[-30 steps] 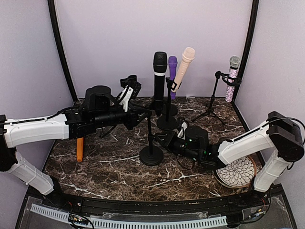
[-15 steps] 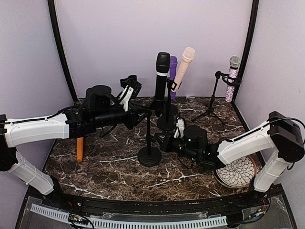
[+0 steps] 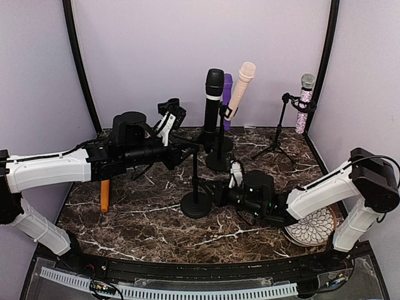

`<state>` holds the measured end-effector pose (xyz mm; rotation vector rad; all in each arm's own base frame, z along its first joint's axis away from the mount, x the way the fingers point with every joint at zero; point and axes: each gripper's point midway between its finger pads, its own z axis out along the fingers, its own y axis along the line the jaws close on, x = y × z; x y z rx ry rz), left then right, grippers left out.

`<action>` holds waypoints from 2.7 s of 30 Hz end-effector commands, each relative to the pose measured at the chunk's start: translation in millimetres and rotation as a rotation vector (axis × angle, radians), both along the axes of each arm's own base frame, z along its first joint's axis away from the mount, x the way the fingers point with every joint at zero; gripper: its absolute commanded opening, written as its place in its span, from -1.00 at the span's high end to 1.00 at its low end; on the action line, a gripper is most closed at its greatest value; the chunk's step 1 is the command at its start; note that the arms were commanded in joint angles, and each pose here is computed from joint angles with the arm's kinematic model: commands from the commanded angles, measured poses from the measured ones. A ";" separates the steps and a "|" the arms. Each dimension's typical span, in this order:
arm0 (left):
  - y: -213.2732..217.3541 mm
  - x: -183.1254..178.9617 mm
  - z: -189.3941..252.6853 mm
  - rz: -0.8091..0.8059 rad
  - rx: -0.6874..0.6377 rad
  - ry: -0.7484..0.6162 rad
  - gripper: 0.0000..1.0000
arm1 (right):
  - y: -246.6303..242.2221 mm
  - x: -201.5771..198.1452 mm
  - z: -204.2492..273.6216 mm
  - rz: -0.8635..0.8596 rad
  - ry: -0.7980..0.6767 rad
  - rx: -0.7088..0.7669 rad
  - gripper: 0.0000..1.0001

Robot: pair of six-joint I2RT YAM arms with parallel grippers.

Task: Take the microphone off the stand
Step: Unscrew the knob on the stand of the microphone stand.

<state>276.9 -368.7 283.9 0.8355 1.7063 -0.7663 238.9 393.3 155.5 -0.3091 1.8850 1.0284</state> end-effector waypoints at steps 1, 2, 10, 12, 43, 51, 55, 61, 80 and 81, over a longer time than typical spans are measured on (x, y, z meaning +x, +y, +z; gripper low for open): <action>-0.5 -7.8 -28.4 -0.022 0.064 0.087 0.78 | 3.9 0.0 16.8 0.010 -0.041 0.055 0.46; -0.4 -7.8 -28.5 -0.021 0.064 0.087 0.78 | 4.4 0.9 16.6 0.009 -0.043 0.053 0.44; 0.1 -8.2 -26.6 -0.021 0.061 0.085 0.78 | 12.5 4.5 10.1 0.027 -0.050 0.027 0.37; 0.0 -8.6 -26.8 -0.022 0.061 0.086 0.78 | 13.9 6.3 9.8 0.024 -0.052 0.026 0.38; -0.9 -6.7 -31.9 -0.019 0.079 0.096 0.79 | 11.3 16.6 10.4 -0.019 -0.501 -0.483 1.00; -1.1 -8.0 -30.9 -0.025 0.072 0.101 0.79 | 18.4 4.5 3.1 0.074 -0.699 -0.814 1.00; -1.5 -9.0 -29.9 -0.029 0.069 0.101 0.79 | 16.0 2.0 -3.8 0.105 -0.783 -0.973 1.00; -2.4 -9.5 -30.1 -0.034 0.069 0.104 0.79 | 18.2 -0.7 -3.5 0.124 -0.925 -1.170 1.00; -1.7 -9.3 -30.3 -0.031 0.071 0.103 0.79 | 1.5 -22.9 37.5 0.011 -0.681 -0.754 -0.30; -1.3 -9.0 -29.6 -0.029 0.070 0.101 0.79 | -5.3 -25.1 37.7 -0.003 -0.638 -0.707 -0.34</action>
